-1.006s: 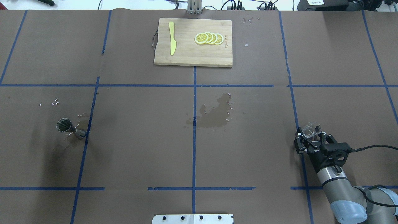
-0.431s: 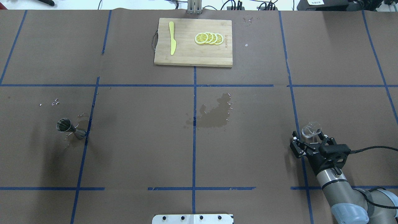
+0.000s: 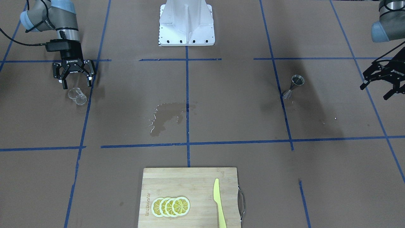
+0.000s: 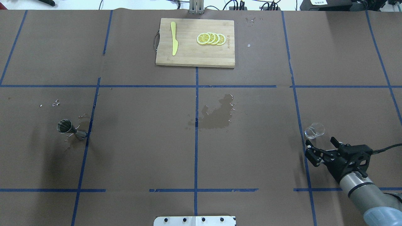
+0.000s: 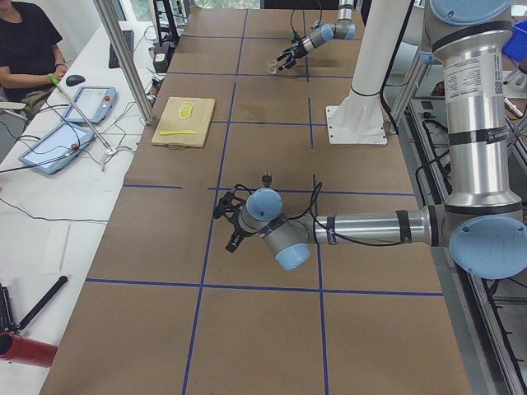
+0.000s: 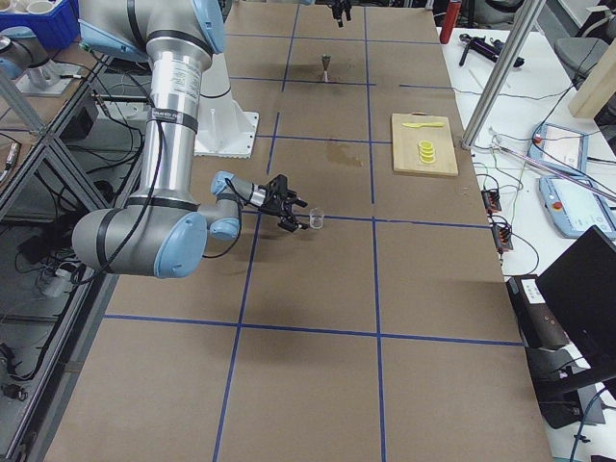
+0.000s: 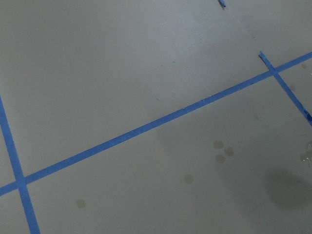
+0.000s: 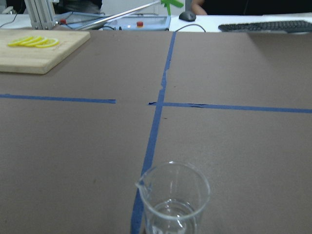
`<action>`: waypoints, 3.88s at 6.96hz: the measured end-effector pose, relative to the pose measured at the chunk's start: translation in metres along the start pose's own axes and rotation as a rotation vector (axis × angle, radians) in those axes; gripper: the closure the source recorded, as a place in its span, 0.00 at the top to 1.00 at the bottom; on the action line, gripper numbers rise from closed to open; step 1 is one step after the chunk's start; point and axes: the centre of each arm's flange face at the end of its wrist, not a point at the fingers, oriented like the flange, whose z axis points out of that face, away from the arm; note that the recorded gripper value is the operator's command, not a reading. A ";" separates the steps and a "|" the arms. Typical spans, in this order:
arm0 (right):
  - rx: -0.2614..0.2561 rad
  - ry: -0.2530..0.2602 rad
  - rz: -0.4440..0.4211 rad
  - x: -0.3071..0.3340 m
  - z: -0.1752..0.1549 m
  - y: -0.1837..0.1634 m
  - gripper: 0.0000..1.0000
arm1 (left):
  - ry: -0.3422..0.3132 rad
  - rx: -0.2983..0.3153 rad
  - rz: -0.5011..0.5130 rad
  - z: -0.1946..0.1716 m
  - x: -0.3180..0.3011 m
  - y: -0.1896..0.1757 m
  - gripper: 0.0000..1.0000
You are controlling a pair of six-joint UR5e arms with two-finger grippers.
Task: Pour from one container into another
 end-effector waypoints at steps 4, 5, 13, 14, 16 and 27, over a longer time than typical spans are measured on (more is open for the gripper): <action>-0.326 -0.033 0.040 0.034 -0.031 -0.046 1.00 | -0.038 0.006 -0.007 0.003 -0.006 0.000 1.00; -0.386 -0.027 0.039 0.052 -0.026 -0.065 1.00 | -0.046 0.005 -0.010 0.004 -0.008 0.001 1.00; -0.658 -0.032 -0.096 0.265 0.029 -0.242 1.00 | -0.119 -0.125 -0.078 -0.014 0.000 -0.051 1.00; -0.681 -0.039 -0.091 0.282 0.024 -0.254 1.00 | -0.161 -0.142 -0.059 -0.039 -0.016 -0.073 1.00; -0.730 -0.043 -0.086 0.300 0.019 -0.263 1.00 | -0.223 -0.166 -0.083 -0.103 -0.056 -0.087 1.00; -0.799 -0.034 0.064 0.303 0.025 -0.283 1.00 | -0.161 -0.370 -0.148 -0.066 -0.047 -0.016 1.00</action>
